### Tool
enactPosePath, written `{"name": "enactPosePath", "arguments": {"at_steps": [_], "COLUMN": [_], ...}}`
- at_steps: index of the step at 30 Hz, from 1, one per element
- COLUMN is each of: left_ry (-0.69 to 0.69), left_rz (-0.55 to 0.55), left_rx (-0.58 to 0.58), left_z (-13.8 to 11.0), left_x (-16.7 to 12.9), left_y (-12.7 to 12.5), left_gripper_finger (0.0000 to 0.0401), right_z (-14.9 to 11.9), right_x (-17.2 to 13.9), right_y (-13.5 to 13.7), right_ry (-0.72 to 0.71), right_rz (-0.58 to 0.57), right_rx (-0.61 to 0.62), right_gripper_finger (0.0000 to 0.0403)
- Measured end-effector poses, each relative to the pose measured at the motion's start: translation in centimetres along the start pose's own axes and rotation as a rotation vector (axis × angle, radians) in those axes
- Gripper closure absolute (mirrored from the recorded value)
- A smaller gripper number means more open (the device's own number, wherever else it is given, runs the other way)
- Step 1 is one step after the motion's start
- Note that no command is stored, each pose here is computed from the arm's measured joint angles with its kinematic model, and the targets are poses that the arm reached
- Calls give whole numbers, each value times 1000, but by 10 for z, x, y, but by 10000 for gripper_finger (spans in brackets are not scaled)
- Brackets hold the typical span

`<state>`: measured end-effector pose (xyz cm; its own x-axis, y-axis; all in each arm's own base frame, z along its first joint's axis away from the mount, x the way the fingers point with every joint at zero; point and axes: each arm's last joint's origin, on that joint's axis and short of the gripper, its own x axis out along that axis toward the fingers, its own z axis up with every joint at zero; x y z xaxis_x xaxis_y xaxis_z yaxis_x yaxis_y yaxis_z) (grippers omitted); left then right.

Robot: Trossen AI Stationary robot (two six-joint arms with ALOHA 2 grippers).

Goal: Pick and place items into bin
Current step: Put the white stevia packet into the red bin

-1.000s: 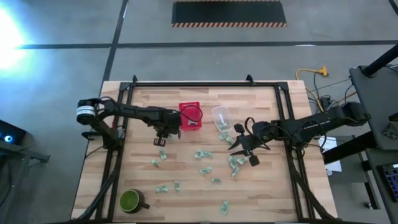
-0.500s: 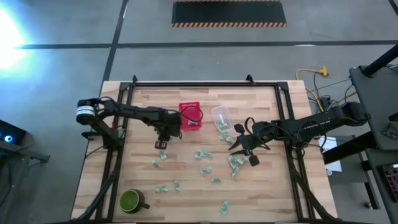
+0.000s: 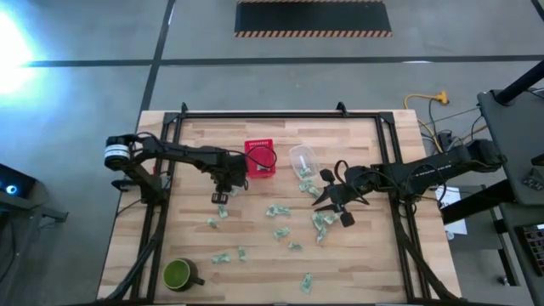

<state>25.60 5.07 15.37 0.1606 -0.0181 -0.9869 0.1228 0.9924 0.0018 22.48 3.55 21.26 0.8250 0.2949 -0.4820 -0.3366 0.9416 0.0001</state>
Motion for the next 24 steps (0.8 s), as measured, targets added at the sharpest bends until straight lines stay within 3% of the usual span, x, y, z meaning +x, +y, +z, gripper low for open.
{"name": "enactPosePath", "arguments": {"at_steps": [3, 15, 19, 24], "left_ry": [0, 5, -12, -146], "left_rz": [1, 8, 88, 201], "left_rx": [2, -31, -24, -8], "left_z": [0, 0, 1, 9], "left_x": [0, -14, -32, -61], "left_y": [0, -1, -7, -14], "left_gripper_finger": [395, 400, 400, 400], "right_z": [0, 0, 0, -1], "right_x": [0, 0, 0, 0], "right_y": [0, 0, 0, 0], "right_ry": [0, 1, 2, 5], "right_rz": [0, 0, 0, -1], "right_rx": [-8, -13, -18, -31], "right_gripper_finger": [331, 340, 339, 339]}}
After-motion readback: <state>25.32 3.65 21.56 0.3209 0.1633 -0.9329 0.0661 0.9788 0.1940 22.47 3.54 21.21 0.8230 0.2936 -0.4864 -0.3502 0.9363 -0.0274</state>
